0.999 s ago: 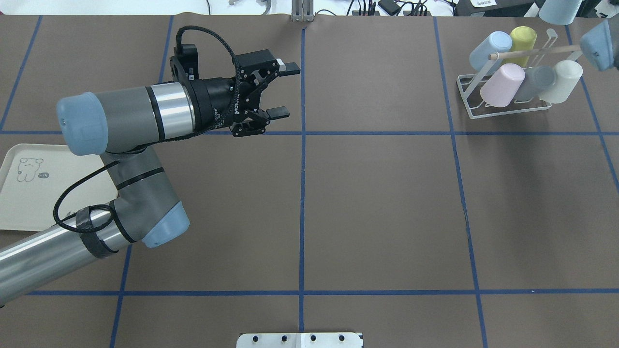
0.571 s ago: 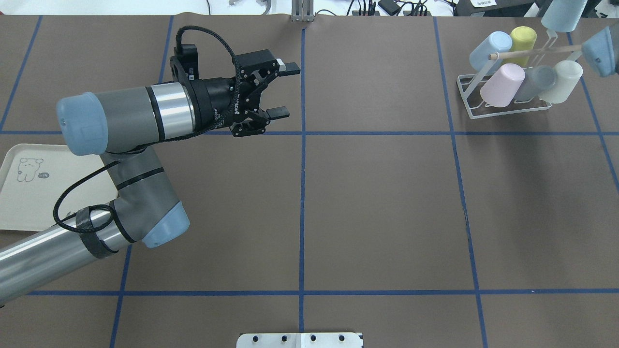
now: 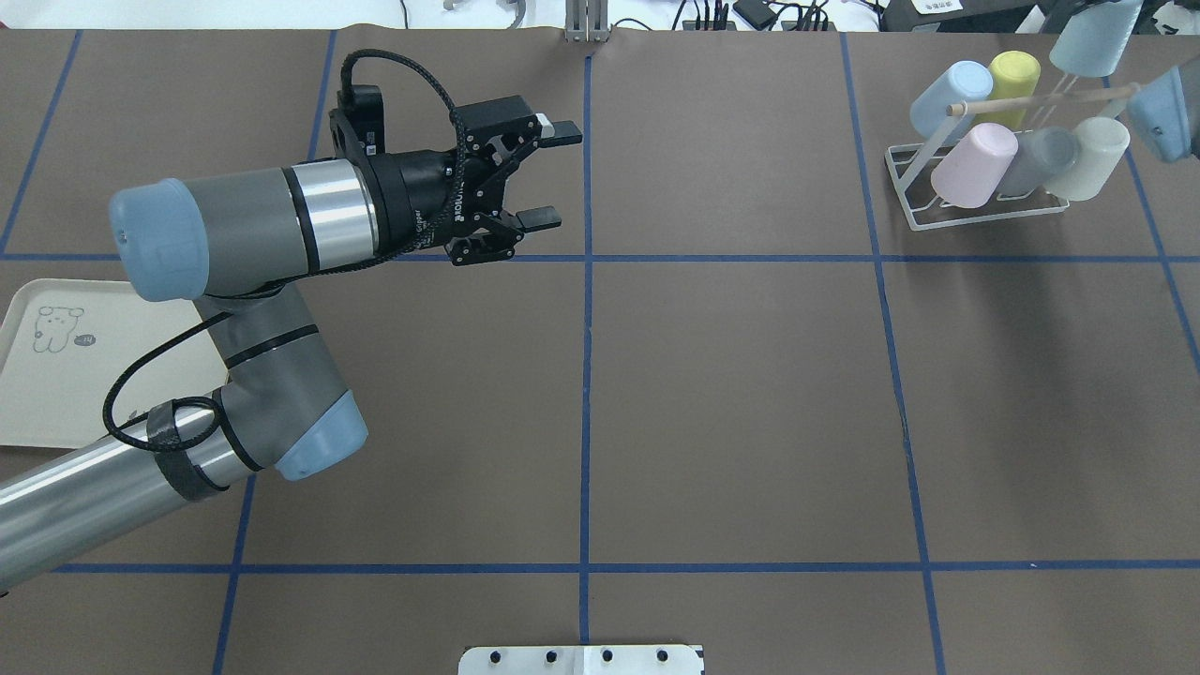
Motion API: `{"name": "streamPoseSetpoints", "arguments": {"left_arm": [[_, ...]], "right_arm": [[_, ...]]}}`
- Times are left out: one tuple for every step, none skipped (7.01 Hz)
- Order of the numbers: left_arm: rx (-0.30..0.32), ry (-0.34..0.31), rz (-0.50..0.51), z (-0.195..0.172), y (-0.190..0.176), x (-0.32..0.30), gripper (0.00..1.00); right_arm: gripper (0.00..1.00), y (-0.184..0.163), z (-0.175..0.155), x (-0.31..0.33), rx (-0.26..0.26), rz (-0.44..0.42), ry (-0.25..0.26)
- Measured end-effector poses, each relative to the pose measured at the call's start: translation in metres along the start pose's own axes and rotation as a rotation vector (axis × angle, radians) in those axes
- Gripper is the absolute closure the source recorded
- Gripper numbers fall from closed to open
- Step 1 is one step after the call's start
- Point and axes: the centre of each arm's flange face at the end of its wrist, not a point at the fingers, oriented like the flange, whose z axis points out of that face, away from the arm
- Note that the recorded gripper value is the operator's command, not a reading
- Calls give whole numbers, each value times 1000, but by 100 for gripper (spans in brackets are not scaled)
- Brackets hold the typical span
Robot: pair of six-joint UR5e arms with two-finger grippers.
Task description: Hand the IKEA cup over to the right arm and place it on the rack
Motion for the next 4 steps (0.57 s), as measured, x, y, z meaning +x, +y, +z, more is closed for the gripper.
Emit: {"name": "streamPoseSetpoints", "arguments": {"left_arm": [[0,1,0,0,0,0,1],[0,1,0,0,0,1,1],[-1,3,1,-1,1,1,1],[-2,4,1,-1,1,2,1]], "right_arm": [[100,2,1,-2,-2,-3,-1],[98,4,3,-2,-6,-4,-1],[34,7,5,1,-10,-2,1],[0,10,7,2,-14,-2,4]]}}
